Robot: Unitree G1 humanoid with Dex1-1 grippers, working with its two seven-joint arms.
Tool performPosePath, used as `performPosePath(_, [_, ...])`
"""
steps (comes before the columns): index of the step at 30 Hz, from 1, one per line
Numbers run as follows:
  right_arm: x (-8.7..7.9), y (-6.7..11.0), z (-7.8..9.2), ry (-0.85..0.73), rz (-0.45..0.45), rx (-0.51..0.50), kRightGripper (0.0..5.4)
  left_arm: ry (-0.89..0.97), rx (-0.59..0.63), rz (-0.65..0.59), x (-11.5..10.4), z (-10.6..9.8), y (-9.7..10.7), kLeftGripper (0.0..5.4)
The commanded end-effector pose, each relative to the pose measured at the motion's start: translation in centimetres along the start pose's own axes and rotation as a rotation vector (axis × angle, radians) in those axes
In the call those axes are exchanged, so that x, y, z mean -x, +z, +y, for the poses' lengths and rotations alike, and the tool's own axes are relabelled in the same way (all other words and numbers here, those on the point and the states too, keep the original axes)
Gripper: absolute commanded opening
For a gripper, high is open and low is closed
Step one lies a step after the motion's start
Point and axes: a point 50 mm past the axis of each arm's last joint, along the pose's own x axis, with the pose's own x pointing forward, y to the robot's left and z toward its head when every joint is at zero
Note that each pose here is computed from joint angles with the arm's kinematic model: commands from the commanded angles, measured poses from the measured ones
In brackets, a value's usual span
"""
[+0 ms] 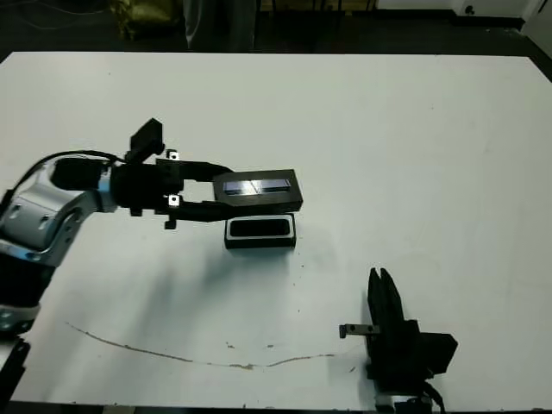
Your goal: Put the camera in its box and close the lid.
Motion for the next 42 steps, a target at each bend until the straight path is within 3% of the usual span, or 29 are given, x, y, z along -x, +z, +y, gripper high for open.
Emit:
performPosePath(1, [0.8,-1.3,-0.6,-0.018,0.091,0.004,0.00,-0.037,0.031,0.028,-0.7,0.2,-0.9,2.43])
performPosePath(11, [0.5,-1.2,-0.6,-0.002,0.062,-0.004,0.00,-0.062,-0.011,0.087,-0.9,0.3,-2.3,2.43])
performPosePath(42, [0.7,-1.3,-0.7,-0.008,0.064,-0.002,0.00,-0.038,-0.014,0.148,-0.8,0.1,-3.1,2.43])
